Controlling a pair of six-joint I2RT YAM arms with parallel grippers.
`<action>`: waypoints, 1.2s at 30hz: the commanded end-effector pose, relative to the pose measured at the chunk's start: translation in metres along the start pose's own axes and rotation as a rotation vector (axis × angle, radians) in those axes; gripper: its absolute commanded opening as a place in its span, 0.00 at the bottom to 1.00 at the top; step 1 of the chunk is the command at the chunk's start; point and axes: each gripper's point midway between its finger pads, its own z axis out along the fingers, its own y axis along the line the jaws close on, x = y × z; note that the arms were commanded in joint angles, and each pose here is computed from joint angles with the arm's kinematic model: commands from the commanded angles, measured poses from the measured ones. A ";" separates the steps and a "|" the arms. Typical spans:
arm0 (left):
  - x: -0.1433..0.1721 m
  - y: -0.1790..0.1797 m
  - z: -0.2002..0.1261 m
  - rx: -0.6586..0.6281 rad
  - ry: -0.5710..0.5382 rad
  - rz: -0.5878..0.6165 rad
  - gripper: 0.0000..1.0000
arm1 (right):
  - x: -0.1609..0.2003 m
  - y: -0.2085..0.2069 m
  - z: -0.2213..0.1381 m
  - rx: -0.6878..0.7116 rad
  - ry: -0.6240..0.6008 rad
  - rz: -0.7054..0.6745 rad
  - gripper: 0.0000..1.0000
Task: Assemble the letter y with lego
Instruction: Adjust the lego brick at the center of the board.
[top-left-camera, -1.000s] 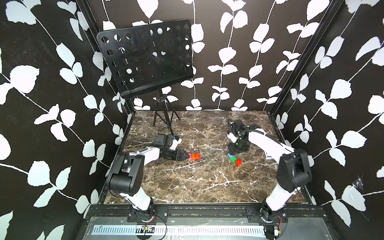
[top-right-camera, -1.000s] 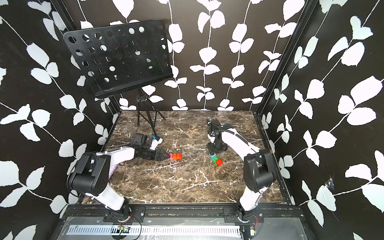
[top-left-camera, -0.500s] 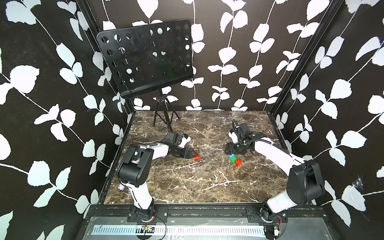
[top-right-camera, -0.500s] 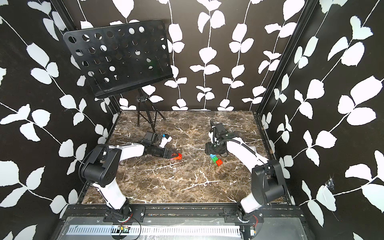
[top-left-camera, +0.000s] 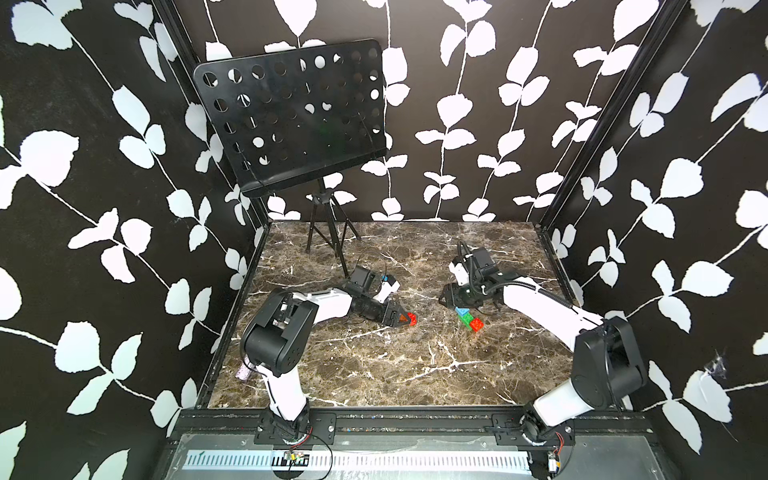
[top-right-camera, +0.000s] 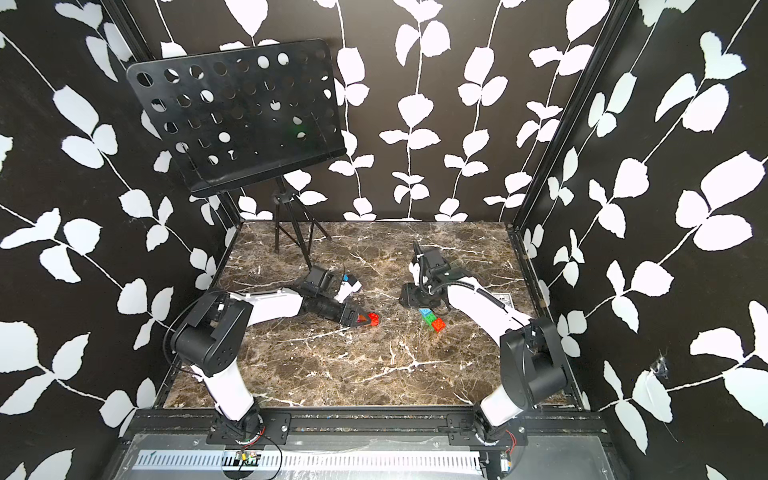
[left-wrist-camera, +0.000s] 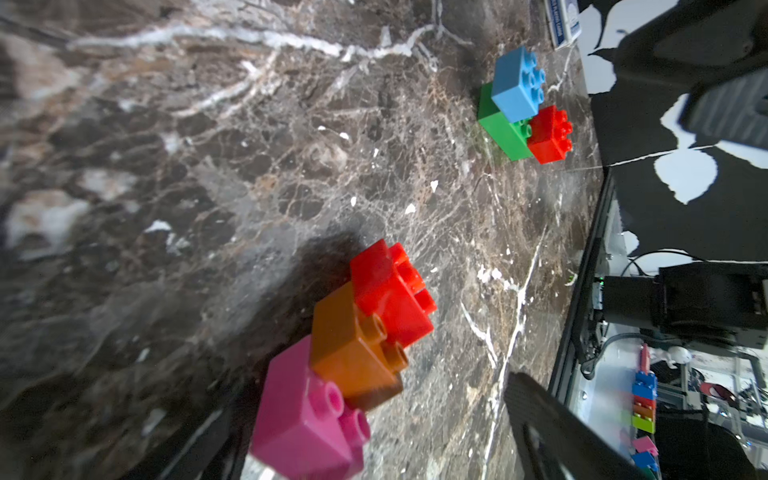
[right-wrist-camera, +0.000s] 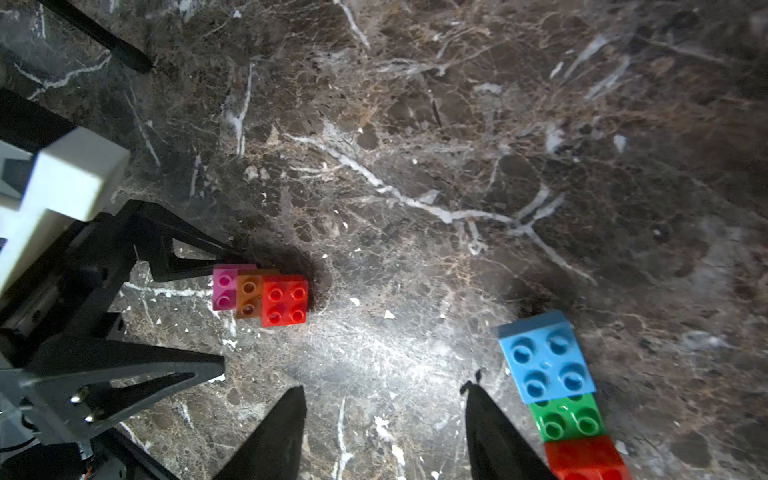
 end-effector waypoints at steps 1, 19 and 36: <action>-0.001 0.005 -0.023 -0.074 -0.024 -0.017 0.96 | -0.020 0.022 0.013 -0.064 -0.021 -0.005 0.59; 0.024 0.041 -0.031 -0.143 -0.018 -0.248 0.70 | -0.035 0.047 0.050 -0.207 -0.023 0.064 0.58; 0.022 0.048 -0.016 -0.193 0.010 -0.270 0.71 | -0.023 0.043 0.060 -0.209 0.009 0.086 0.58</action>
